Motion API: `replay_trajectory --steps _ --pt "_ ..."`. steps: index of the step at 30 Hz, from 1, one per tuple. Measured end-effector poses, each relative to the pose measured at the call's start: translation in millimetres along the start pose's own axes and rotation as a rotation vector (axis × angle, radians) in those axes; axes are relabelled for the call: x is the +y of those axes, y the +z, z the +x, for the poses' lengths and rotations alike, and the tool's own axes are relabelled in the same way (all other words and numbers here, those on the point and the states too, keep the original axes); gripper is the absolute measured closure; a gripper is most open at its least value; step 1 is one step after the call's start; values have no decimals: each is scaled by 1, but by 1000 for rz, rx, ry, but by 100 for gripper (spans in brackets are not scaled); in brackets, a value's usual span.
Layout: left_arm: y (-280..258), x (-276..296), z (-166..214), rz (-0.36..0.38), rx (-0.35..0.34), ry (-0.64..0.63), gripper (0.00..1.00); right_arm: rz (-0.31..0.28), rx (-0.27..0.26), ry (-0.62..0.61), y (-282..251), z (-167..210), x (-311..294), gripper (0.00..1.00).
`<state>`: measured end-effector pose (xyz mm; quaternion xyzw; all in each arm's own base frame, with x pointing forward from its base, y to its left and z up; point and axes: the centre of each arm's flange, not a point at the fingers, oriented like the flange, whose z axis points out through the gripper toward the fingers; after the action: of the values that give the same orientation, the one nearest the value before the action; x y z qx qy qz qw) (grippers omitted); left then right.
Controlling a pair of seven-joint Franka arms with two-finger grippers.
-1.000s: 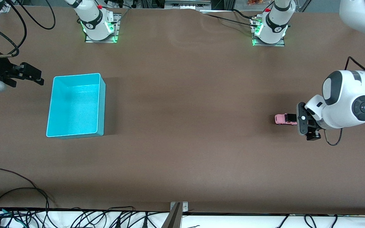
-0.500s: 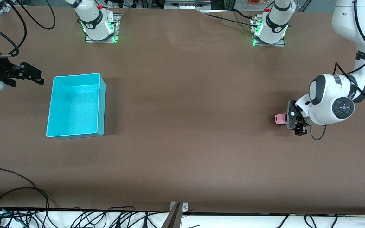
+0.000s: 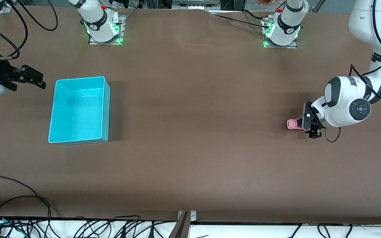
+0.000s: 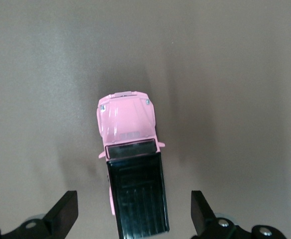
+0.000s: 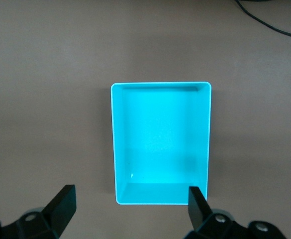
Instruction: Wind and store pink jeep toy
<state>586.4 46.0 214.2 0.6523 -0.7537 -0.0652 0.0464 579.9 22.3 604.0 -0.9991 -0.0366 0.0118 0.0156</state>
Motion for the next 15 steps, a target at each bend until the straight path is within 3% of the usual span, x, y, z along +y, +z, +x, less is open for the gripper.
replay_trajectory --steps 15 --pt "23 12 9 32 3 17 4 0 0 0 0 0 0 0"
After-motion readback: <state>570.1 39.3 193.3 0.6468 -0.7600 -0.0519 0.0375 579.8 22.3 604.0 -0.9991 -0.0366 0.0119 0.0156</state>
